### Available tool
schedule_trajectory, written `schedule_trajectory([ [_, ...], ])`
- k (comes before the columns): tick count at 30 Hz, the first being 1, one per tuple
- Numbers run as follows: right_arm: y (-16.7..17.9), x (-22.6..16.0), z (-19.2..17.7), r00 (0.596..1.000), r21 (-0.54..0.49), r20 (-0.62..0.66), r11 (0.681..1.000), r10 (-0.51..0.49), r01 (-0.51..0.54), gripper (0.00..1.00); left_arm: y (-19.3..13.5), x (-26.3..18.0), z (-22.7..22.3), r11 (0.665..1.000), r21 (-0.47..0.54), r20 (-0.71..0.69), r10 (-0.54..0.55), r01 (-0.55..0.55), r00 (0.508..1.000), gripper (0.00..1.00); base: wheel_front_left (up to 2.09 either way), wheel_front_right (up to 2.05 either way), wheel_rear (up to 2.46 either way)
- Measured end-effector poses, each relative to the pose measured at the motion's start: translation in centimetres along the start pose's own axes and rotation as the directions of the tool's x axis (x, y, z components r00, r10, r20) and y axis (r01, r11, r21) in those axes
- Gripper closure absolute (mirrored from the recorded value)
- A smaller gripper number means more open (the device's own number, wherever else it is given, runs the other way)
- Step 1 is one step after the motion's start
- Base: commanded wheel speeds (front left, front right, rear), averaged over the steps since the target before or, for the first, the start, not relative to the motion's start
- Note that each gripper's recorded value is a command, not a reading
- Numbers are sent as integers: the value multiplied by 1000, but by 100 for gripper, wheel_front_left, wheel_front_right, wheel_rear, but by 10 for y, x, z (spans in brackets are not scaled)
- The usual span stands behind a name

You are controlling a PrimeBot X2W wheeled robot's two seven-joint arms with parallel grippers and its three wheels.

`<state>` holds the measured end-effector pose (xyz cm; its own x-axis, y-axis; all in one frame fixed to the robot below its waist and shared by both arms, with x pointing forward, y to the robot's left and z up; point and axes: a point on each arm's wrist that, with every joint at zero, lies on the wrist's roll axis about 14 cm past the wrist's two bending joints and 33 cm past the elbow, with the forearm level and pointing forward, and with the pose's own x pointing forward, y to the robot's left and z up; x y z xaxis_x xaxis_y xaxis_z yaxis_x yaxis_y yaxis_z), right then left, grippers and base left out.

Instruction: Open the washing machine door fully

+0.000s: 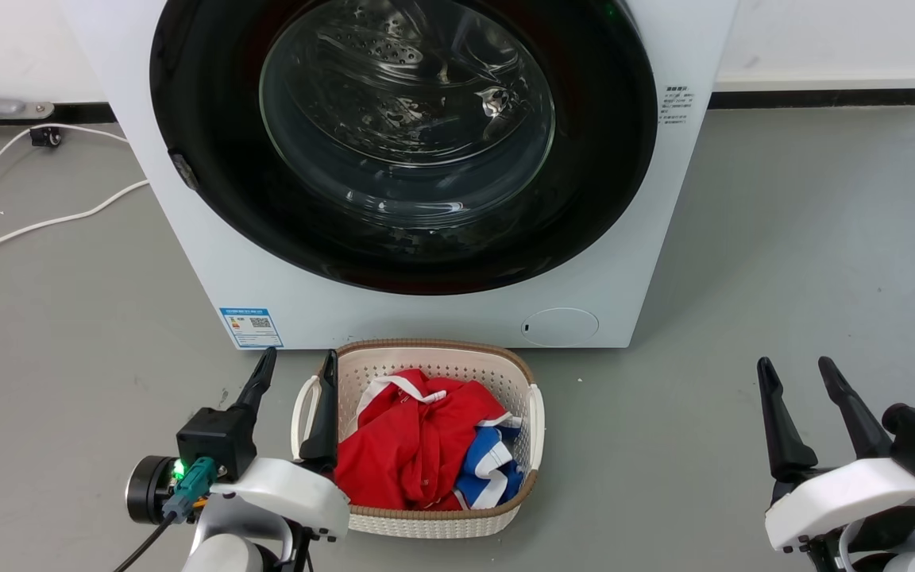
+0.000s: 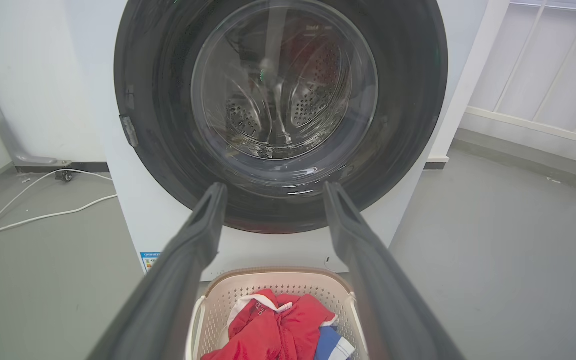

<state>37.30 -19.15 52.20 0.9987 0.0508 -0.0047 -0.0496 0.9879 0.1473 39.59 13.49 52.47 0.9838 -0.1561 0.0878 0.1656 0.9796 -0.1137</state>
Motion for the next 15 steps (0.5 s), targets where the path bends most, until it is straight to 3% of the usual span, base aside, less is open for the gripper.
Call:
schedule_trajectory([
  [15, 2, -3, 4, 1000, -80, 10, 997, -3, 3, 0, -3, 1, 0, 998, 67, 19, -13, 11, 1000, 0, 0, 0, 0],
])
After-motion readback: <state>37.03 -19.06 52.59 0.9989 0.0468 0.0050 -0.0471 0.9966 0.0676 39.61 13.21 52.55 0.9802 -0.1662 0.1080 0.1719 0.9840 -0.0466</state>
